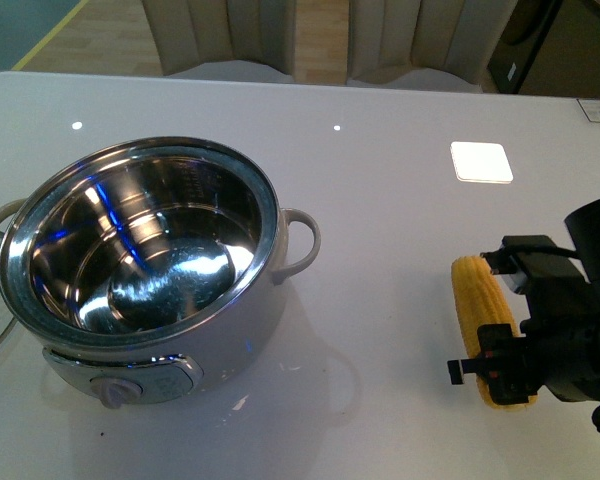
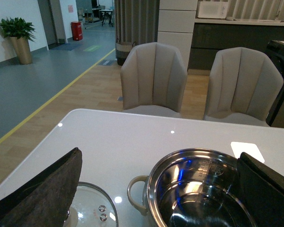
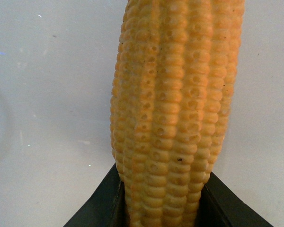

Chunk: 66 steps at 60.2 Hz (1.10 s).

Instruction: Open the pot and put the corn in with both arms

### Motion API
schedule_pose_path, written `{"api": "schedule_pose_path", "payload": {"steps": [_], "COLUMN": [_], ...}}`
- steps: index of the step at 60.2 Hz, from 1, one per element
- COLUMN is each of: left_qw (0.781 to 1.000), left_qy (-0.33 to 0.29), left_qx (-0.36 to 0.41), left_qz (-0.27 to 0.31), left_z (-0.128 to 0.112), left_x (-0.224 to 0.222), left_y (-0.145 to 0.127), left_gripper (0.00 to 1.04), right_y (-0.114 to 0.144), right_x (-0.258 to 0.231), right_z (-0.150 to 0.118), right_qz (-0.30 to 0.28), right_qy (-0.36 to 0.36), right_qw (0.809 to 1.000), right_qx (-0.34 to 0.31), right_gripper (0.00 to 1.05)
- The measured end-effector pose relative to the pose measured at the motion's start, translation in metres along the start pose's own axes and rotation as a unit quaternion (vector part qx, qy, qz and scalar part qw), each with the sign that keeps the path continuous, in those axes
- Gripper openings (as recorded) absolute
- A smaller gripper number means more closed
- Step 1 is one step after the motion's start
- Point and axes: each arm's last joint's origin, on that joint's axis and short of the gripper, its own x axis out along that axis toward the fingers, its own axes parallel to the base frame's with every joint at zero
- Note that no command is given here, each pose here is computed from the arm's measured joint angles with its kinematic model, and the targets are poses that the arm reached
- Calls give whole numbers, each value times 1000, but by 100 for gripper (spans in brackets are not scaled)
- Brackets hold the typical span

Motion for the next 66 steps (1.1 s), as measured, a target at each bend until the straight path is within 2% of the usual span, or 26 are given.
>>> {"api": "schedule_pose_path", "payload": {"steps": [17,33,49,66], "left_qw": [1000,1000,1000,1000], "left_qy": [0,0,0,0], "left_qx": [0,0,0,0], "left_qz": [0,0,0,0], "left_z": [0,0,0,0], "left_x": [0,0,0,0], "left_y": [0,0,0,0], "left_gripper": [98,98,98,98], "right_y": [12,57,99,137], "right_x": [-72,-132,-150,-135], "right_z": [26,51,72,85], "right_qz": [58,142,210,258], "right_qy": [-90,-168,-187,-162], "right_qw": [994,976,960,952], "right_qx": [0,-6,12,35], "right_gripper": [23,23,23,23]}}
